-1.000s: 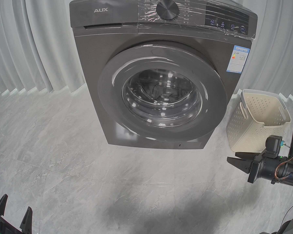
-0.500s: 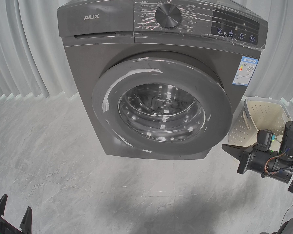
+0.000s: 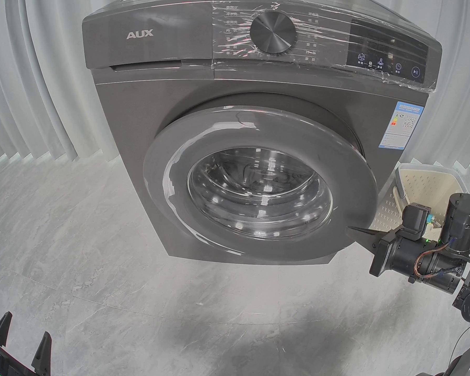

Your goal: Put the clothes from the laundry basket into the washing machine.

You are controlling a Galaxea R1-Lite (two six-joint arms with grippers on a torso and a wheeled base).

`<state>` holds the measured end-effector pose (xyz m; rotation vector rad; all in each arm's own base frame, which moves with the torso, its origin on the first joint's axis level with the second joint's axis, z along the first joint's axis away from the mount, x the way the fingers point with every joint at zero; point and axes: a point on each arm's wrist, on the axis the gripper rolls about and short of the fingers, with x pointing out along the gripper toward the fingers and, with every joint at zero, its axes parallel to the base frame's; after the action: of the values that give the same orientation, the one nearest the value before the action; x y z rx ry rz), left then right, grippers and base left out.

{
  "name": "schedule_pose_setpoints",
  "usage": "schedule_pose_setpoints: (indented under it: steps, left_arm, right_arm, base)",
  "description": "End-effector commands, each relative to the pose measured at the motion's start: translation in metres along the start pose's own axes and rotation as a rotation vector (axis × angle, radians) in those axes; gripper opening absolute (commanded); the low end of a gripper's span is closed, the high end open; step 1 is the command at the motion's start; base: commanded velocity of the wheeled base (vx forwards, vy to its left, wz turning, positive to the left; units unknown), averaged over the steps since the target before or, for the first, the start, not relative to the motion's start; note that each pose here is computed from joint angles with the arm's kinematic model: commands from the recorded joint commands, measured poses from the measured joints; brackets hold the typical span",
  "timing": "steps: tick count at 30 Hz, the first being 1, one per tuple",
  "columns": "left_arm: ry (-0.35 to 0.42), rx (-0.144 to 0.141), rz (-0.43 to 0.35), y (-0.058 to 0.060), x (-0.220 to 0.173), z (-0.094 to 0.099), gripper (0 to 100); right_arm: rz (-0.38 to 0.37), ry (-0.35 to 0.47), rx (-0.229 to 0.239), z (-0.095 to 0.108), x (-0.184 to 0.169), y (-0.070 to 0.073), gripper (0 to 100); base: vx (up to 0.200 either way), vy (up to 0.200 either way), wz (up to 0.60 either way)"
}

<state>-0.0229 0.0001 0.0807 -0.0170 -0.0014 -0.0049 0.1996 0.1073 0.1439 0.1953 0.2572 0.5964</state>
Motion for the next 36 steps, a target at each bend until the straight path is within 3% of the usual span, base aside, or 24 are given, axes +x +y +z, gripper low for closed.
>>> schedule_pose_setpoints:
  steps: [1, 7, 18, 26, 28, 36]
  left_arm:
    - [0.001, 0.0, 0.002, 0.0, 0.0, -0.005, 100]
    - [0.001, 0.002, 0.0, 0.0, 0.0, -0.005, 100]
    - [0.002, 0.002, -0.001, 0.0, 0.0, -0.005, 100]
    - [0.002, 0.0, -0.001, 0.0, 0.0, -0.005, 100]
    - [0.002, -0.001, -0.001, 0.0, 0.0, -0.005, 100]
    - [0.002, 0.0, -0.001, 0.0, 0.0, -0.005, 100]
  right_arm:
    - [0.009, 0.0, -0.002, 0.0, 0.001, 0.002, 0]
    - [0.021, 0.002, -0.004, -0.001, 0.001, 0.008, 0]
    - [0.066, -0.049, -0.022, -0.001, 0.008, 0.017, 0]
    - [-0.017, -0.158, -0.028, 0.005, 0.021, 0.015, 0]
    - [-0.069, -0.205, -0.03, 0.009, 0.024, 0.013, 0]
    - [-0.128, -0.26, -0.023, 0.018, 0.025, 0.009, 0]
  base:
    - [0.0, 0.0, 0.0]
    - [0.0, 0.0, 0.0]
    - [0.2, 0.0, 0.0]
    - [0.1, 0.0, 0.0]
    - [0.0, 0.0, 0.0]
    - [0.0, 0.0, 0.0]
